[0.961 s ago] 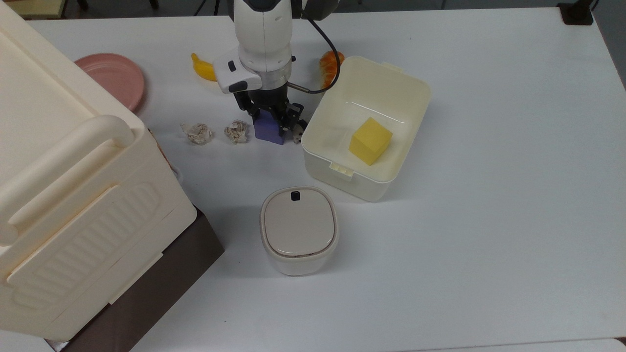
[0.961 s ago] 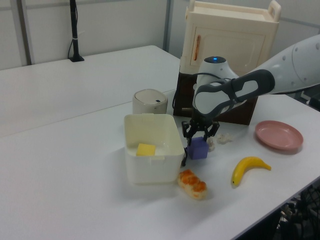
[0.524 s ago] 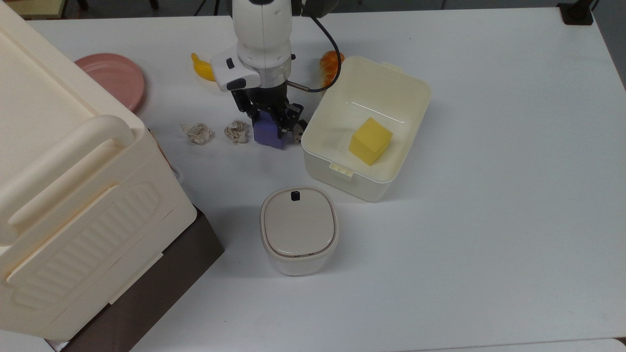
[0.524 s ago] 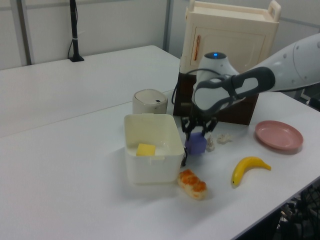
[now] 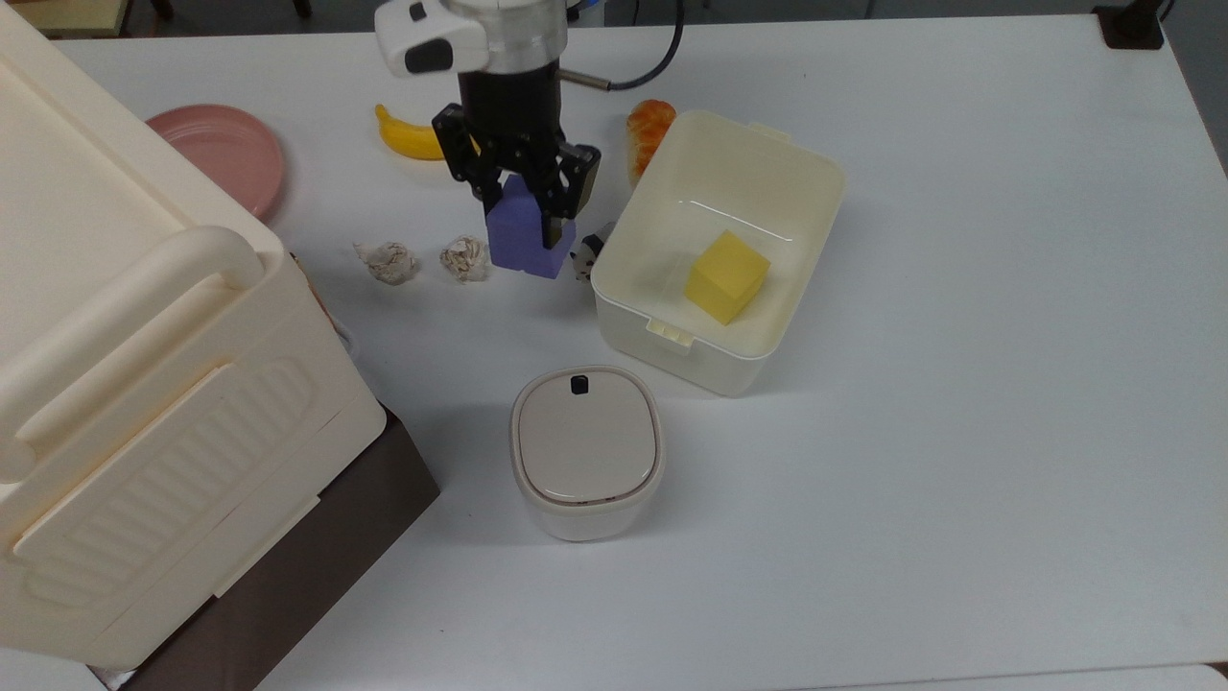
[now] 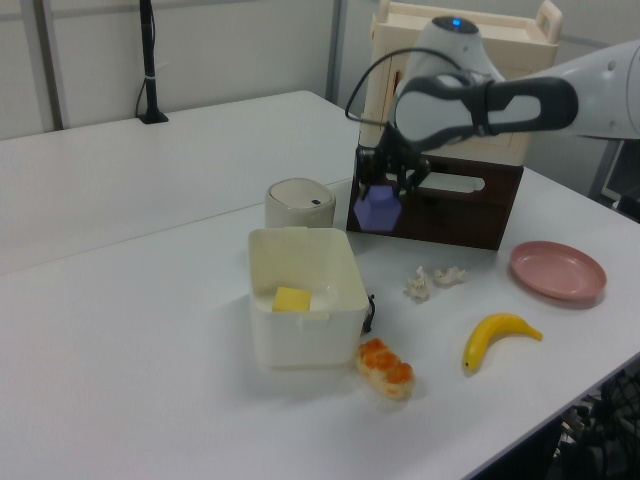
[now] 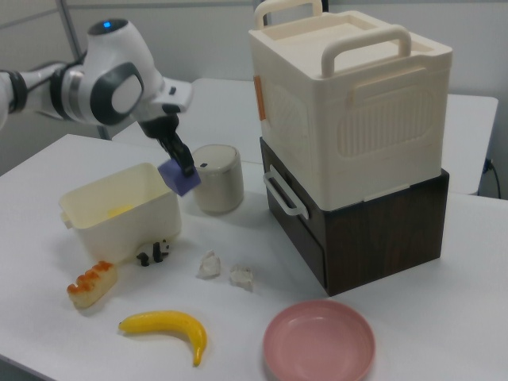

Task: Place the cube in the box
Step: 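Lift the purple cube and carry it into the cream box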

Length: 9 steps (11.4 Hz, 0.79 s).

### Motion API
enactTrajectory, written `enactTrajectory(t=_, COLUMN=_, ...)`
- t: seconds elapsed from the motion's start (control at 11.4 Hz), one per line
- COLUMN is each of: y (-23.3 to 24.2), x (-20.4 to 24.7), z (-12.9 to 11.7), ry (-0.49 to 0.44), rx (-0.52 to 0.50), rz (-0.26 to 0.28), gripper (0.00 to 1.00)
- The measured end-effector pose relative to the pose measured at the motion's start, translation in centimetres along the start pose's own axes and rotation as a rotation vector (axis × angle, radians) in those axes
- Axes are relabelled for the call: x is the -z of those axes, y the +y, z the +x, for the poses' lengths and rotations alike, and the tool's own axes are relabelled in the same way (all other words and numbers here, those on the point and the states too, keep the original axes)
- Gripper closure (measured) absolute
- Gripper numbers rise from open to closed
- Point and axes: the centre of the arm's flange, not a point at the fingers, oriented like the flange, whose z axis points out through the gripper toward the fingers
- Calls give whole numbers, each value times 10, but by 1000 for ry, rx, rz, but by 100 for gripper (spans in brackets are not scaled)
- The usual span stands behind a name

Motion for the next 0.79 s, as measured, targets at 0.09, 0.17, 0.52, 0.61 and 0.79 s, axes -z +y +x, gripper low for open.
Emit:
enactTrajectory(t=0.09, y=-12, x=14, z=1, ry=7, rx=5, rz=24, gripper=44)
enactTrajectory(t=0.17, y=-31, x=24, z=-5, ry=13, rx=25, rz=46, gripper=44)
enactTrajectory(t=0.52, y=-118, x=40, z=-65, ry=-6, rx=153, rz=107, gripper=44)
enactTrajectory(t=0.61, y=-125, x=39, z=-73, ry=-19, rx=168, rz=105, gripper=39)
enactTrajectory(t=0.79, y=-124, x=34, z=-75, ry=-40, rx=169, rz=90, gripper=29)
